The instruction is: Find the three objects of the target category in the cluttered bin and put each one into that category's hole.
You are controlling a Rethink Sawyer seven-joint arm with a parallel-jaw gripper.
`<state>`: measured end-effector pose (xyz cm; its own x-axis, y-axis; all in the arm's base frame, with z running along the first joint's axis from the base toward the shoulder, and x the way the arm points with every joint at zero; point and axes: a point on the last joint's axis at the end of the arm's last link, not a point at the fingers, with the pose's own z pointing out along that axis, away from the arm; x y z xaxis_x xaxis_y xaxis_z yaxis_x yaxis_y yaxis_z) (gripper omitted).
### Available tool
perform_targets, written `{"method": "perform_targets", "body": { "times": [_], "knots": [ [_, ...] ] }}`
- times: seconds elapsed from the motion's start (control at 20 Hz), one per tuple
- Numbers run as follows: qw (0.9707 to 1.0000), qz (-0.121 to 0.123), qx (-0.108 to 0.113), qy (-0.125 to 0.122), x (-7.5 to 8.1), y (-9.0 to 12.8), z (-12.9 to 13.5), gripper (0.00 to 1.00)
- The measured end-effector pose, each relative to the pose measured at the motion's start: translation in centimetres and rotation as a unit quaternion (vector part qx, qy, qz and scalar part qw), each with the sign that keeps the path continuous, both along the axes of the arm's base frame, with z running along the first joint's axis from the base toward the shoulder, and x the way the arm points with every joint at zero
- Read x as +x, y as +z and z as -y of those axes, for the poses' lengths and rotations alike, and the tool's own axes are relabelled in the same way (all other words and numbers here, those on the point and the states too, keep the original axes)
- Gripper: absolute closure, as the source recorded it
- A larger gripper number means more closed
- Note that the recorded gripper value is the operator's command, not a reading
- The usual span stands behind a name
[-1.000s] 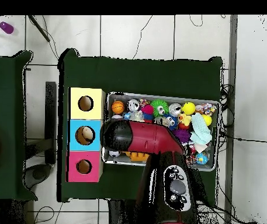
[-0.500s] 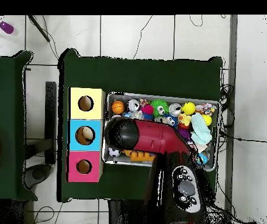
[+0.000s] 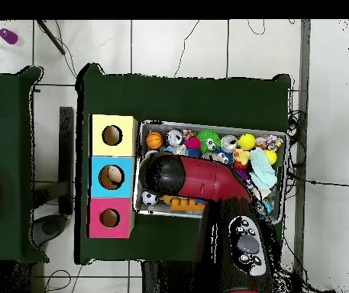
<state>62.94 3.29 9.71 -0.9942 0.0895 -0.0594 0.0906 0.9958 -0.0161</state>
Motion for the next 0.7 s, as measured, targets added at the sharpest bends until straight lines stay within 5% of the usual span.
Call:
{"method": "perform_targets", "body": {
  "times": [0.7],
  "knots": [
    [0.9999, 0.014, 0.0, -0.002, 0.7, -5.1, 0.3, 0.0]
  ]
}}
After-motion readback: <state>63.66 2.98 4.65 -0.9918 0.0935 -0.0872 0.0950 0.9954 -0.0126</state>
